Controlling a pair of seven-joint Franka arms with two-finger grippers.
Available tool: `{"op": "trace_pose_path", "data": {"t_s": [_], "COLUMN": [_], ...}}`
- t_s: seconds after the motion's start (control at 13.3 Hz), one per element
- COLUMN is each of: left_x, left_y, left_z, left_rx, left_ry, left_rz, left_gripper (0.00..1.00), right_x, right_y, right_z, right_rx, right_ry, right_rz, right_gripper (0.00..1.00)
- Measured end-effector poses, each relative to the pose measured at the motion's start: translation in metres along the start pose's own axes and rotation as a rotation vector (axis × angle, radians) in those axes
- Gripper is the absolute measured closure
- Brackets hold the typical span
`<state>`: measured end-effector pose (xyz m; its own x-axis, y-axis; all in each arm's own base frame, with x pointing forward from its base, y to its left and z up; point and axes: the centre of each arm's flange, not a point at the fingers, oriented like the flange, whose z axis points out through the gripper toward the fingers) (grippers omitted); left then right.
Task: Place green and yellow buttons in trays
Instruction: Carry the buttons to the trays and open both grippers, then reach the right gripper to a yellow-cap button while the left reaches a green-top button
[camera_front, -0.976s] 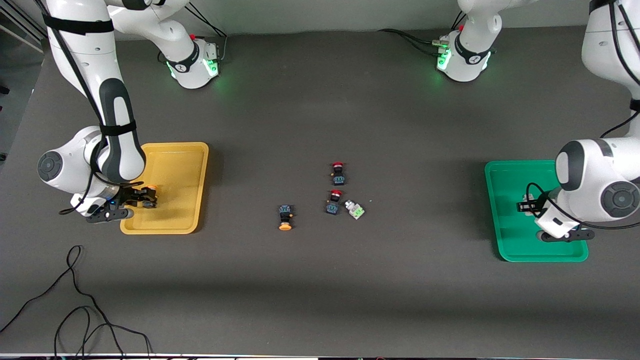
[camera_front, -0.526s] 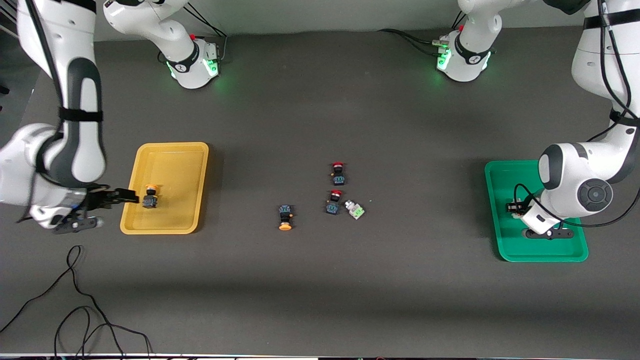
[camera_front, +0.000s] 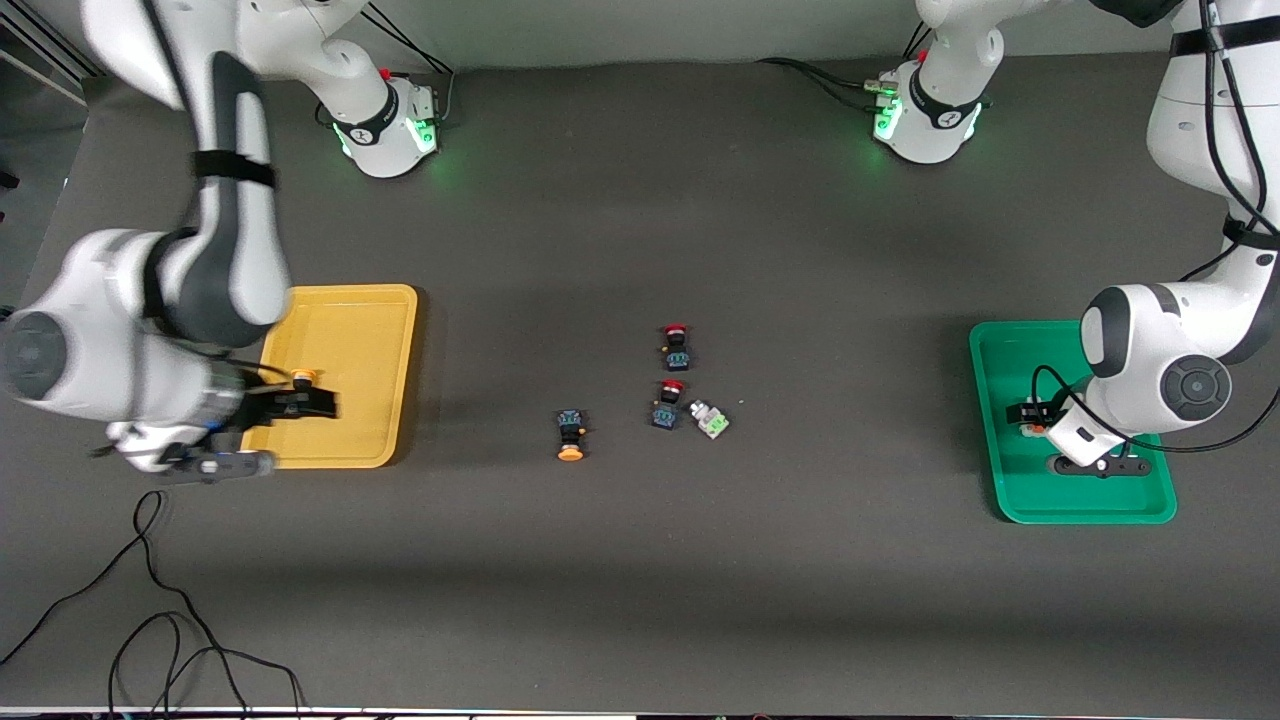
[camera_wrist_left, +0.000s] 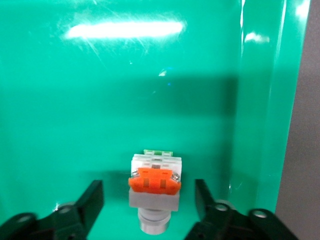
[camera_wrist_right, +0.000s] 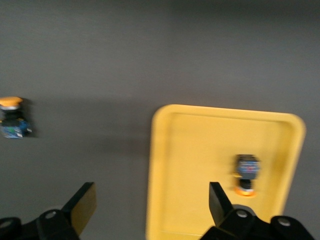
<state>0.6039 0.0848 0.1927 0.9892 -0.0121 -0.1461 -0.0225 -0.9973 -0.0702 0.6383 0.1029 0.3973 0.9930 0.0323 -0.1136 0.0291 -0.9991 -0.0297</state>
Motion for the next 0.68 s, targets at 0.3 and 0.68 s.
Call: {"op": "trace_pose_path", "data": {"t_s": [0.3,0.68], "left_x": [-0.001,-0.006], "left_y": [0.001,0.040], "left_z": [-0.068,-0.218], "left_rx": [0.008,-0.077], "left_ry": [-0.080,-0.196], "left_rz": [-0.005,-0.013], "left_gripper": [0.07,0.15], "right_x": [0.007,0.002], "right_y": [-0.129,-0.222], "right_z": [0.035,0.074], "right_rx": [-0.014,0.012], "right_ry": [0.031,0.057], "right_rz": [0.092,0.122], "right_gripper": [0.00,0.00]}}
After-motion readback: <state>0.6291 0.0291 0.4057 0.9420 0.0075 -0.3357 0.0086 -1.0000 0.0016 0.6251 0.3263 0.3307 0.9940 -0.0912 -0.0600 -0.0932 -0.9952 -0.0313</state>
